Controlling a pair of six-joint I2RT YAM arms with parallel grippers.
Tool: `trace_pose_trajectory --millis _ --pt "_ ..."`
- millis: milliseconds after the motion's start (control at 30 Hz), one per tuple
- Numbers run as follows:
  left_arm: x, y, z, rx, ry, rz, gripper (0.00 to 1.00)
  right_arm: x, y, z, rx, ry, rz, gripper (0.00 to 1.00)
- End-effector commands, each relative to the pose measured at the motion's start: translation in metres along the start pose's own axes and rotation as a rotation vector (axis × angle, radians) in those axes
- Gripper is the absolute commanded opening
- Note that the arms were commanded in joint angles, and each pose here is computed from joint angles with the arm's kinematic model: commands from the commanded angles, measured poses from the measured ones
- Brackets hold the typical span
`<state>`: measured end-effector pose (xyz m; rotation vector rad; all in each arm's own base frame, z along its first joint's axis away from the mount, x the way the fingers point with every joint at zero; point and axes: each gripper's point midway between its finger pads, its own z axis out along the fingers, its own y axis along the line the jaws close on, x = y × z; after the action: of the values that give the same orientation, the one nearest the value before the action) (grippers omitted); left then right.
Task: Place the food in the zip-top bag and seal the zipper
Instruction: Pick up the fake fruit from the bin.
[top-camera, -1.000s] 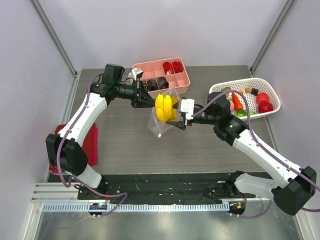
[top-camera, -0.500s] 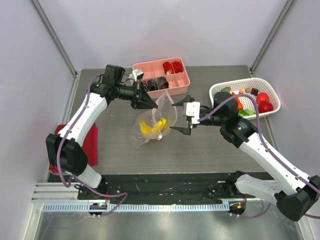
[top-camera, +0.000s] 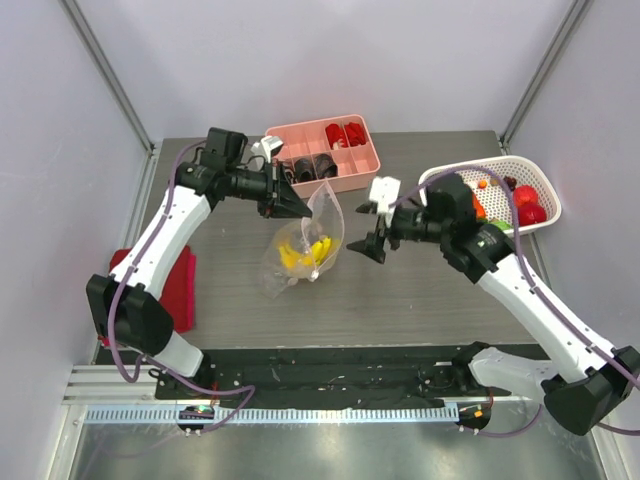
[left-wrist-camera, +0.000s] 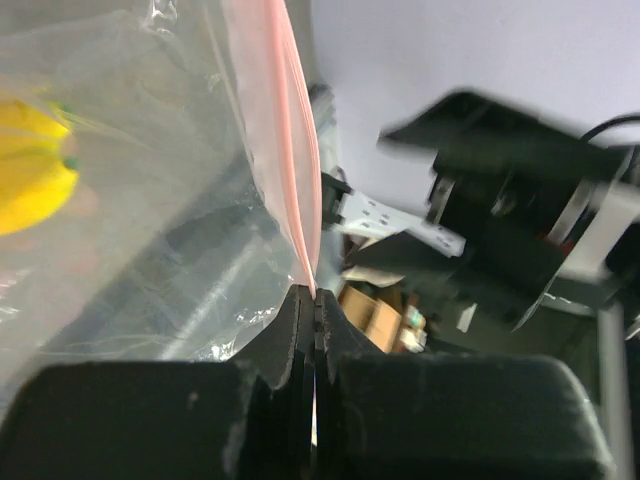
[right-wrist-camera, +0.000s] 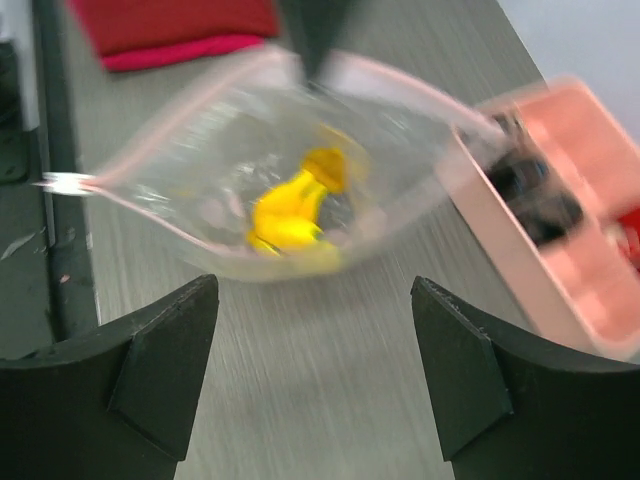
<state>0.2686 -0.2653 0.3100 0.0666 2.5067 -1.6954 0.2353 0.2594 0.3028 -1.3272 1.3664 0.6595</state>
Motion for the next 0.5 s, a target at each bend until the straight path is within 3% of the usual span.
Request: trace_pose_trajectory --millis 0,100,200,333,467 --pt "0.0 -0.011 -0.015 -0.11 -0.124 0.198 0.0 0.018 -0.061 -0.031 0.25 0.019 0.422 0.82" --pt "-0.001 -0.007 -0.011 -0.136 -0.133 0.213 0.0 0.049 -0.104 -0.063 0.355 0.038 0.645 0.82" --pt "-0.01 0.0 -0.01 -0.176 -0.167 0.211 0.0 0.093 -0.138 -0.092 0.475 0.15 0.731 0.84" --pt "-0.016 0.005 -0.008 -0.19 -0.191 0.198 0.0 0.165 -0.167 -0.122 0.613 0.372 0.757 0.82" --pt "-0.017 0.006 -0.008 -0.196 -0.194 0.205 0.0 0.217 -0.182 -0.136 0.671 0.51 0.761 0.8"
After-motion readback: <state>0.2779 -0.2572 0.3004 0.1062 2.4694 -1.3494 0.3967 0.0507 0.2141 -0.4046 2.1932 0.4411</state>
